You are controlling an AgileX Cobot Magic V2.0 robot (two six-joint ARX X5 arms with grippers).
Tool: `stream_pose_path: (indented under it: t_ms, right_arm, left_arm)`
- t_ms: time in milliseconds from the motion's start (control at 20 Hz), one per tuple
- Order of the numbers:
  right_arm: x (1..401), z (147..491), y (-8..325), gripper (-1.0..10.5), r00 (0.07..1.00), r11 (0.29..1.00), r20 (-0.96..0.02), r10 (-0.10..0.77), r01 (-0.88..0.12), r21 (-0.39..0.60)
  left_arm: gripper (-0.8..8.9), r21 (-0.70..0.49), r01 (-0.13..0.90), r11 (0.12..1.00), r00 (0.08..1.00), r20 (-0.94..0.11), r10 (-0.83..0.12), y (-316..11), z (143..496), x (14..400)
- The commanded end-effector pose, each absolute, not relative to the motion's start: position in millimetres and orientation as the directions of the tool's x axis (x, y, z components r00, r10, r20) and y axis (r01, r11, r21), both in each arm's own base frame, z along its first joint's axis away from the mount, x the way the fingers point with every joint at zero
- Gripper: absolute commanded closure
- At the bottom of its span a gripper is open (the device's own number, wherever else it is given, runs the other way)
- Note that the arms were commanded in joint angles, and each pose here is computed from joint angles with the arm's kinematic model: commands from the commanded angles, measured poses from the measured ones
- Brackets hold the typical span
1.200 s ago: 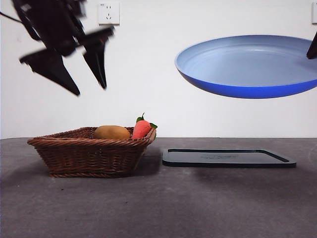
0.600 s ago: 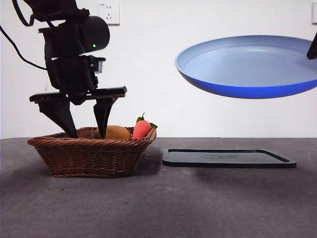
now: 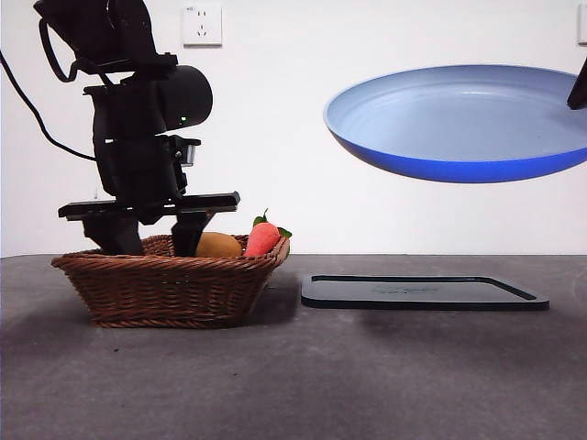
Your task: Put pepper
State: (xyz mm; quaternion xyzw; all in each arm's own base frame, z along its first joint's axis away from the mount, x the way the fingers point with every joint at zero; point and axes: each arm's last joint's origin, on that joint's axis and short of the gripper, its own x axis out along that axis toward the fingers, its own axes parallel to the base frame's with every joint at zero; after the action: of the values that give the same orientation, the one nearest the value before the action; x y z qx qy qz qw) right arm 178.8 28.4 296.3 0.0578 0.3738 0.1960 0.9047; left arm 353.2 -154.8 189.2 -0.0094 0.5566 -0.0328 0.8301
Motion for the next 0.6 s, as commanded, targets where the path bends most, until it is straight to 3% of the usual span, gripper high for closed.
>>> stream_pose_path:
  t_ms: [50,350,600]
  right_arm:
    - [181,301,29,9.4,0.658,0.913,-0.635,0.405,-0.323,0.248]
    - [181,301,29,9.4,0.658,0.913,-0.635,0.405,-0.323,0.248]
    - [181,301,29,9.4,0.658,0.914,-0.635,0.404,-0.323,0.247]
  left_arm:
    - [7.09,-0.072,0.051,0.996,0.369,-0.926,-0.086,-159,188,356]
    - [7.28,-0.098,0.061,0.993,0.361,-0.926,-0.114,-159,191,355]
    - [7.28,-0.124,0.068,0.990,0.419,-0.897,-0.141,-157,217,348]
